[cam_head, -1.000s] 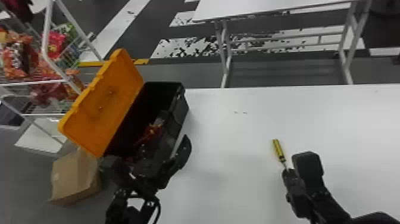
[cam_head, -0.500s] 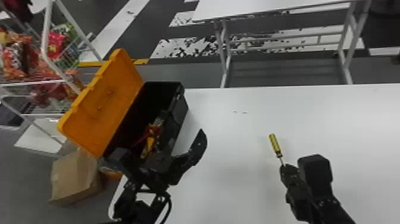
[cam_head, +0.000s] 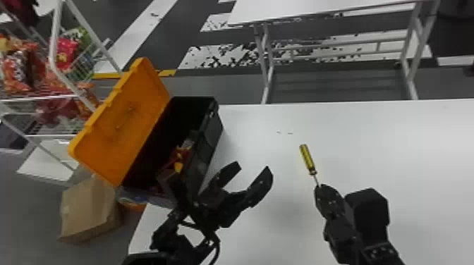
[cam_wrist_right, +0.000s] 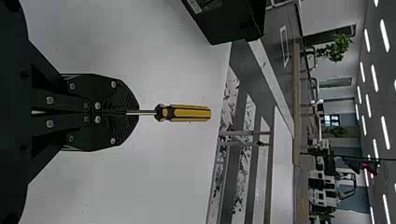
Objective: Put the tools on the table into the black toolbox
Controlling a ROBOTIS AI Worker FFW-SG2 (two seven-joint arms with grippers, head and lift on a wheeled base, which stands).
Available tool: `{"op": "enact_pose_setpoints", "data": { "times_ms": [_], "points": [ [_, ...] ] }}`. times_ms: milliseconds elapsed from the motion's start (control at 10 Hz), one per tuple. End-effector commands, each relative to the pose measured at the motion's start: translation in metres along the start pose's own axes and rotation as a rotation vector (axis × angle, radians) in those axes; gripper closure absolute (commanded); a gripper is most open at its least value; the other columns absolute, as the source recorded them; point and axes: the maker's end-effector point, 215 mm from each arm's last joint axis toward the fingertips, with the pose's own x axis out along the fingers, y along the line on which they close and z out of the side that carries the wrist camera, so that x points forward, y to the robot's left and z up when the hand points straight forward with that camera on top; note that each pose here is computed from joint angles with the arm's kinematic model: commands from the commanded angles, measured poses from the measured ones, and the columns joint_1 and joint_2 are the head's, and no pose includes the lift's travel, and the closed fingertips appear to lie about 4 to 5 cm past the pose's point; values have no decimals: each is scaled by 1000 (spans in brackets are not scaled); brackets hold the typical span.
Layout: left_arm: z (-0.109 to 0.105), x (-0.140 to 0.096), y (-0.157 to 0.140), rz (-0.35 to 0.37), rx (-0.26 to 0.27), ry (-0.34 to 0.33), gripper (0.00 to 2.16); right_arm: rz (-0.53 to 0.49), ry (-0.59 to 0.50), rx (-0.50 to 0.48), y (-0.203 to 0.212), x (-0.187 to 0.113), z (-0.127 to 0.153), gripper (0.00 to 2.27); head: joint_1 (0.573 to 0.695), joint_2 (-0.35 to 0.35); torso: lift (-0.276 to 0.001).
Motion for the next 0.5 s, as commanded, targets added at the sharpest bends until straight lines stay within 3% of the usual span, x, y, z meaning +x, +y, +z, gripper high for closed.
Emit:
{"op": "enact_pose_setpoints", "data": {
  "times_ms": [0,300,400],
  "points": [
    [-5,7,-9,-24,-44,35,76,18,-28,7,12,-7,8,2243,695,349,-75],
    [-17,24,-23,-95,-242,146,80,69,-66,-12,42,-20,14,2243,695,349,-75],
    [-9,28,-24,-105,-243,140,83,78,-66,-26,47,-22,13,2243,695,350,-75]
  ]
}}
